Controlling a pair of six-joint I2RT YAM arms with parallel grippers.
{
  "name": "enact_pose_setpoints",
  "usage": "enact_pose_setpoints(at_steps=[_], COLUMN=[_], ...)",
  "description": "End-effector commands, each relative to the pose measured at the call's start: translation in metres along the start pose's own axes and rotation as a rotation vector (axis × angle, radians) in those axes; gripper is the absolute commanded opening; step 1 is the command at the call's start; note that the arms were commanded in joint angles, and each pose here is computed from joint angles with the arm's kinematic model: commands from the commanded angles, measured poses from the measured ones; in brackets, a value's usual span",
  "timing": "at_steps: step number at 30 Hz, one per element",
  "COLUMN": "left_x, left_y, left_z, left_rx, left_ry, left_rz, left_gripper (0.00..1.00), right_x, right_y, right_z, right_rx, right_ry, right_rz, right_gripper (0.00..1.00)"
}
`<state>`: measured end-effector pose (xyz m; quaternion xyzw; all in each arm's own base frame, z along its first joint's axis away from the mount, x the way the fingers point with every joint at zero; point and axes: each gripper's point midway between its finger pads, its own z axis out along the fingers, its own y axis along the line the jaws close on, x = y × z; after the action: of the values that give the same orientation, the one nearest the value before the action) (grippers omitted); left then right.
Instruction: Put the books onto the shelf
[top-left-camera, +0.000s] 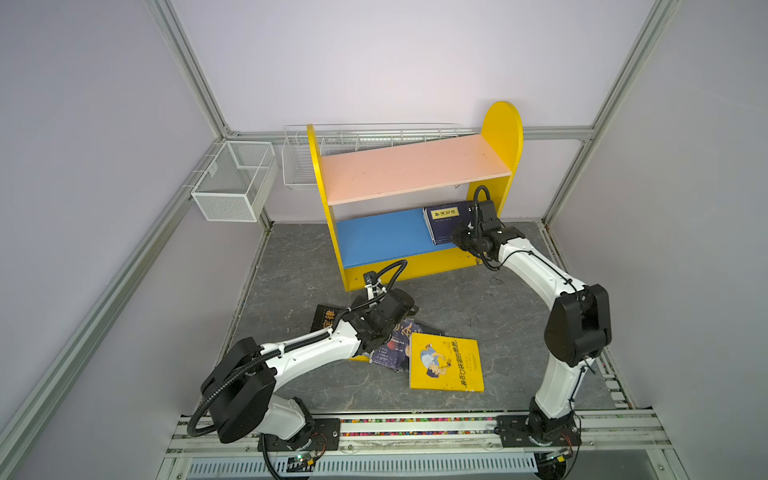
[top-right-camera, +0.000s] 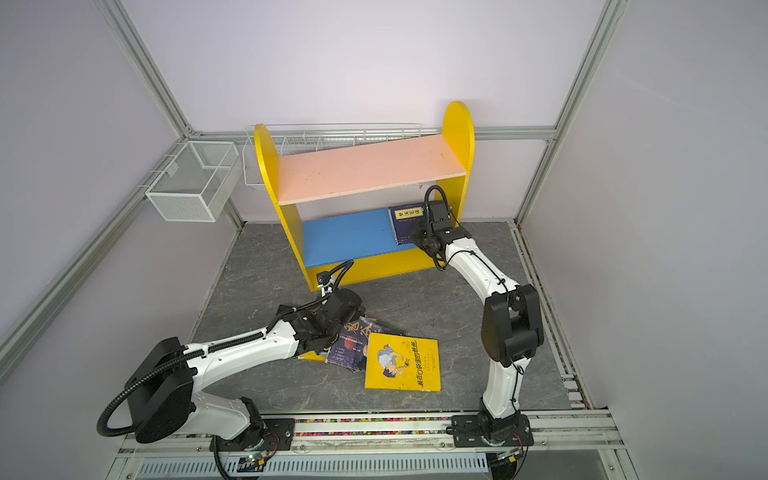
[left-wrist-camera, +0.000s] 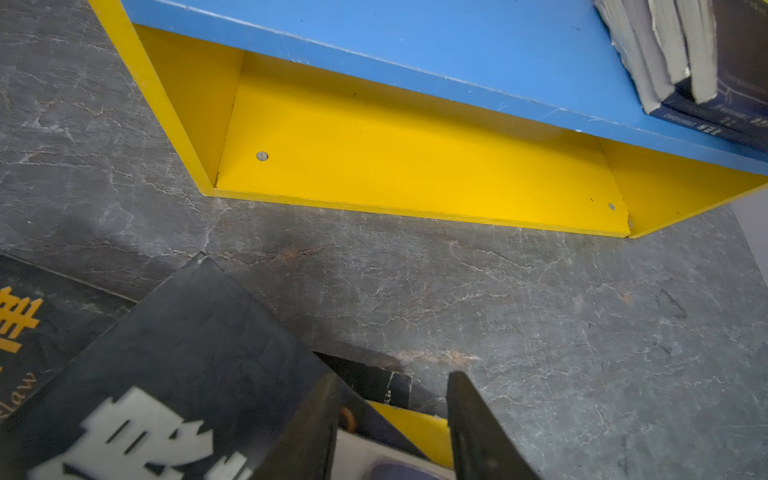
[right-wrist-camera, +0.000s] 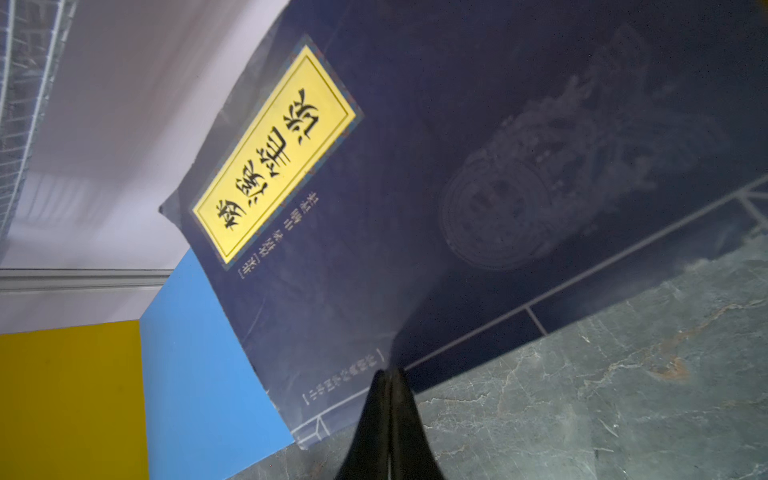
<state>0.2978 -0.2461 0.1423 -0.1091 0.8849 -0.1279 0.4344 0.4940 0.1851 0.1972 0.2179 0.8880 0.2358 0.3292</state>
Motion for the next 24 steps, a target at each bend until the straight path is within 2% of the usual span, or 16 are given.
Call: enact_pose_setpoints(at_steps=[1,4,12,24], left_x=[0.005,0.005,0.004,0.004], left_y=[0.006,0.004,0.006,0.008], left_z=[0.006,0.006,0.006,0.006], left_rx=[-0.031,-0.029,-0.043,-0.056], left_ry=[0.013,0.017,0.017,0.015], left_rz=[-0.004,-0.008,-0.011,-0.011], left_gripper=[0.45,0.45,0.45,0.44], right_x=[-0.006,-0.001,0.012,0.007], right_y=[0.003,-0.002,-0.004,0.004], right_z=[-0.026,-0.028,-0.005,0.008], right_rx=[-0.019,-0.005,0.003,-0.011], right_ry=[-0.063,-0.050,0.028,0.026], right_rz=[-0.034,-0.048,-0.028,-0.003], right_gripper=[0.07,0.07,0.06,0.06])
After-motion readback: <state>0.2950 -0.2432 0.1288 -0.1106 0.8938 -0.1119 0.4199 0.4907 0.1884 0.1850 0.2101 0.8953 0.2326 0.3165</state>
